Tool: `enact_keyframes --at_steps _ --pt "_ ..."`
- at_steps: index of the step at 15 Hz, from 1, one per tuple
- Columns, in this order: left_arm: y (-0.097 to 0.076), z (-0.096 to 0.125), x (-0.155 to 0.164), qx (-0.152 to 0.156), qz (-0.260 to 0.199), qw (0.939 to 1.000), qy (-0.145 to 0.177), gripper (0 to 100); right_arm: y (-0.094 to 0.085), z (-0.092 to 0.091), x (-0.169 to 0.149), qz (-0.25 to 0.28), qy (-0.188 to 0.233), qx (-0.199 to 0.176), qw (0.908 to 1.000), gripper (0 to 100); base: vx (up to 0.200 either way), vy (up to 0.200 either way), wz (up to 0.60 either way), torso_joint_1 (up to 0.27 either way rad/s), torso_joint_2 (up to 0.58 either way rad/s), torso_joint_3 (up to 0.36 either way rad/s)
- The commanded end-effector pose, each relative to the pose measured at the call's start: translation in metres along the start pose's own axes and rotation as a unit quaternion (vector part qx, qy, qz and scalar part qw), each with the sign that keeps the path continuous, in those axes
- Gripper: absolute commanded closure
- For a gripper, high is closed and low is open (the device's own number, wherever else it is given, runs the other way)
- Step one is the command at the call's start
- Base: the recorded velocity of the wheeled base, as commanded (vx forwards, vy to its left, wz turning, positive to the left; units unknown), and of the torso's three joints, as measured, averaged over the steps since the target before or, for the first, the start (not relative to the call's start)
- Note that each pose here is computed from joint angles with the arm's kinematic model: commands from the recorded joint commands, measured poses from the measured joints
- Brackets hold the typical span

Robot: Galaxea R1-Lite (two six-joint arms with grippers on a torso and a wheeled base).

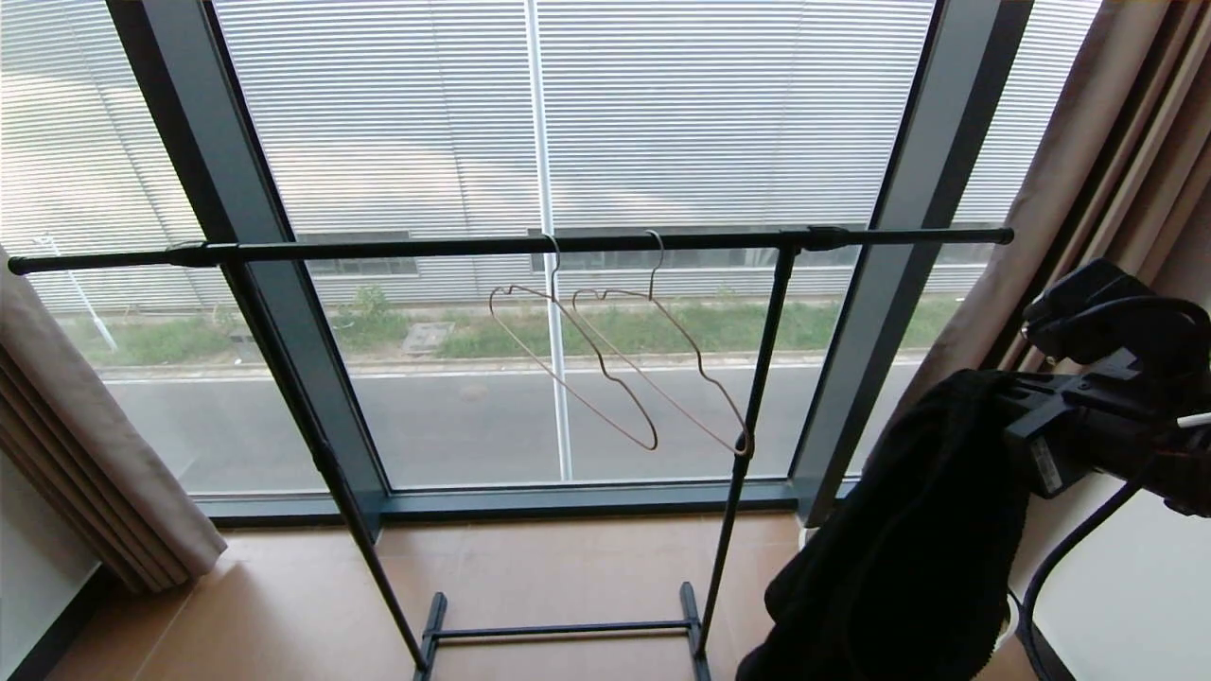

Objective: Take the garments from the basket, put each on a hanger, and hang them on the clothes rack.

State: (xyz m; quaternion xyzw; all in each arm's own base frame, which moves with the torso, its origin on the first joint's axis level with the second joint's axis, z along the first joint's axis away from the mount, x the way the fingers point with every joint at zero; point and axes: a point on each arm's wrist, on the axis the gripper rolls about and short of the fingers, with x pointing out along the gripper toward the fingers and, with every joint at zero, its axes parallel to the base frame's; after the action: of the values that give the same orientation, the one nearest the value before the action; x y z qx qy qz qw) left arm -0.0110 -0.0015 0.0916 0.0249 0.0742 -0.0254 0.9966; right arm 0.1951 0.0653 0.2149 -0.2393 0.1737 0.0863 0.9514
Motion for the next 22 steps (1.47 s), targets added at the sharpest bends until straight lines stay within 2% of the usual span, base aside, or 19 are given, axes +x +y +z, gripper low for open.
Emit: enact_keyframes --at_steps 1,2,3,4,5,6,7,8,11,13,15,20,22 --pt "0.003 0.051 0.039 -0.052 -0.043 0.991 0.116 0 0.007 0.028 -0.022 0.049 -0.012 0.032 0.9982 100 0.0 0.0 0.0 0.0 0.0 0.0" --pt "0.004 0.061 0.056 -0.056 -0.058 0.9852 0.151 0 0.012 0.037 -0.03 0.073 0.0 0.053 0.9959 100 0.0 0.0 0.0 0.0 0.0 0.0" --pt "0.003 0.064 0.063 -0.057 -0.065 0.9825 0.165 0 0.013 0.04 -0.032 0.079 0.003 0.063 0.9949 100 0.0 0.0 0.0 0.0 0.0 0.0" --pt "-0.001 0.072 0.08 -0.068 -0.095 0.9732 0.198 0 0.019 0.048 -0.038 0.087 0.009 0.082 0.9928 100 0.0 0.0 0.0 0.0 0.0 0.0" --pt "-0.006 0.076 0.088 -0.08 -0.115 0.9671 0.213 0 0.023 0.051 -0.036 0.091 0.015 0.089 0.9917 100 0.0 0.0 0.0 0.0 0.0 0.0" --pt "-0.02 0.084 0.102 -0.086 -0.154 0.9553 0.237 0 0.034 0.056 -0.028 0.097 0.027 0.101 0.9898 100 0.0 0.0 0.0 0.0 0.0 0.0" --pt "-0.028 0.086 0.112 -0.076 -0.162 0.9504 0.255 0 0.044 0.058 -0.021 0.097 0.038 0.105 0.989 100 0.0 0.0 0.0 0.0 0.0 0.0" --pt "-0.034 0.087 0.12 -0.065 -0.166 0.9486 0.262 0 0.051 0.059 -0.015 0.09 0.046 0.108 0.989 100 0.0 0.0 0.0 0.0 0.0 0.0" --pt "-0.06 0.085 0.144 -0.04 -0.2 0.945 0.255 0 0.073 0.073 0.003 0.074 0.055 0.14 0.9859 100 0.0 0.0 0.0 0.0 0.0 0.0" --pt "-0.078 0.081 0.152 -0.031 -0.233 0.9363 0.261 0 0.084 0.083 0.01 0.068 0.053 0.156 0.9841 100 0.0 0.0 0.0 0.0 0.0 0.0" --pt "-0.098 0.08 0.167 -0.034 -0.253 0.931 0.261 0 0.097 0.087 0.01 0.072 0.051 0.151 0.9846 100 0.0 0.0 0.0 0.0 0.0 0.0" --pt "-0.141 0.085 0.195 -0.013 -0.292 0.9176 0.269 0 0.101 0.091 0.014 0.074 0.046 0.166 0.9822 100 0.0 0.0 0.0 0.0 0.0 0.0" --pt "-0.16 0.083 0.2 -0.001 -0.312 0.9095 0.275 0 0.105 0.092 0.014 0.078 0.043 0.166 0.9821 100 0.0 0.0 0.0 0.0 0.0 0.0"
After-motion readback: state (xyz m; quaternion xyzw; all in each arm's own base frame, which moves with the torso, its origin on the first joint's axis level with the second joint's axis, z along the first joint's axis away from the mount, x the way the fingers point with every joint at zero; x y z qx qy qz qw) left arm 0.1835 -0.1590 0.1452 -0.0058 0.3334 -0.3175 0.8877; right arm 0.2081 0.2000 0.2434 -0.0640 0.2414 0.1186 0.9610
